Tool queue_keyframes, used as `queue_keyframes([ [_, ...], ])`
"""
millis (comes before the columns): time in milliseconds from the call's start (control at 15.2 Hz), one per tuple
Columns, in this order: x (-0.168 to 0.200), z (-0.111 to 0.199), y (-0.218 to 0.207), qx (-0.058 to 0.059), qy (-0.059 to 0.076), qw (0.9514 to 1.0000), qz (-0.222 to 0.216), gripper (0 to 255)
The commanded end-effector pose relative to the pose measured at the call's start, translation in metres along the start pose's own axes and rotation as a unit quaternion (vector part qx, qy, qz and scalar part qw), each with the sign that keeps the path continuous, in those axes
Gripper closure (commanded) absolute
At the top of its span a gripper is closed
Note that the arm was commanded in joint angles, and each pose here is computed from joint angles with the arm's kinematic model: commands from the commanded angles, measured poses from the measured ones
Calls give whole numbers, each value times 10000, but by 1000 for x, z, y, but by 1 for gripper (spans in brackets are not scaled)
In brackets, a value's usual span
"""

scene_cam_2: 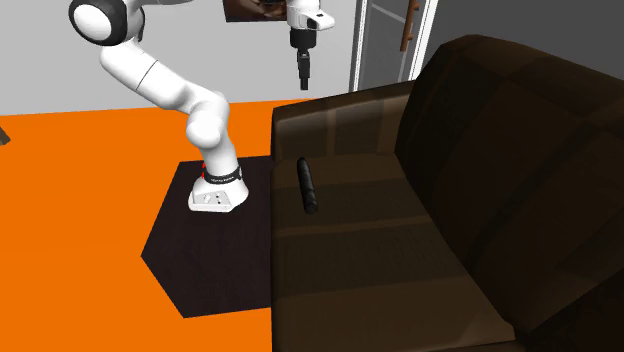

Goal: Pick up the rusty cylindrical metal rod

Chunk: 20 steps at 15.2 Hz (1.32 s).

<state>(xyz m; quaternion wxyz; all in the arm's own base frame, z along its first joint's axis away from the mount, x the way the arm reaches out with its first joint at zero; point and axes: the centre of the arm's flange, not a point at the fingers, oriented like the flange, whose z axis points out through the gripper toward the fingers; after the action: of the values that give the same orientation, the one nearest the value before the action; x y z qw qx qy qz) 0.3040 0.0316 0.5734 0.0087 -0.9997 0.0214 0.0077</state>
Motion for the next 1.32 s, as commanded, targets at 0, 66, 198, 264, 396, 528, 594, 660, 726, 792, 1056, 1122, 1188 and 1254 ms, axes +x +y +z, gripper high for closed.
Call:
queue_keyframes([
  [0, 0, 0, 0, 0, 0, 10000, 0, 0],
  [66, -2, 13, 2, -25, -17, 9995, -306, 0],
  [198, -4, 38, 6, -76, -50, 9957, -917, 0],
  [264, -6, 51, 8, -101, -66, 9924, -1221, 0],
  [396, -8, 76, 13, -152, -99, 9830, -1826, 0],
  [528, -10, 102, 19, -201, -131, 9699, -2424, 0],
  [594, -10, 114, 22, -226, -147, 9619, -2720, 0],
  [660, -11, 127, 25, -250, -163, 9531, -3013, 0],
  [726, -11, 140, 28, -274, -179, 9433, -3303, 0],
  [792, -11, 152, 31, -298, -195, 9326, -3590, 0],
  [1056, -11, 202, 45, -390, -255, 8813, -4702, 0],
  [1122, -10, 215, 48, -412, -269, 8664, -4970, 0],
  [1188, -9, 227, 52, -434, -284, 8506, -5233, 0],
  [1254, -8, 240, 55, -456, -298, 8340, -5491, 0],
])
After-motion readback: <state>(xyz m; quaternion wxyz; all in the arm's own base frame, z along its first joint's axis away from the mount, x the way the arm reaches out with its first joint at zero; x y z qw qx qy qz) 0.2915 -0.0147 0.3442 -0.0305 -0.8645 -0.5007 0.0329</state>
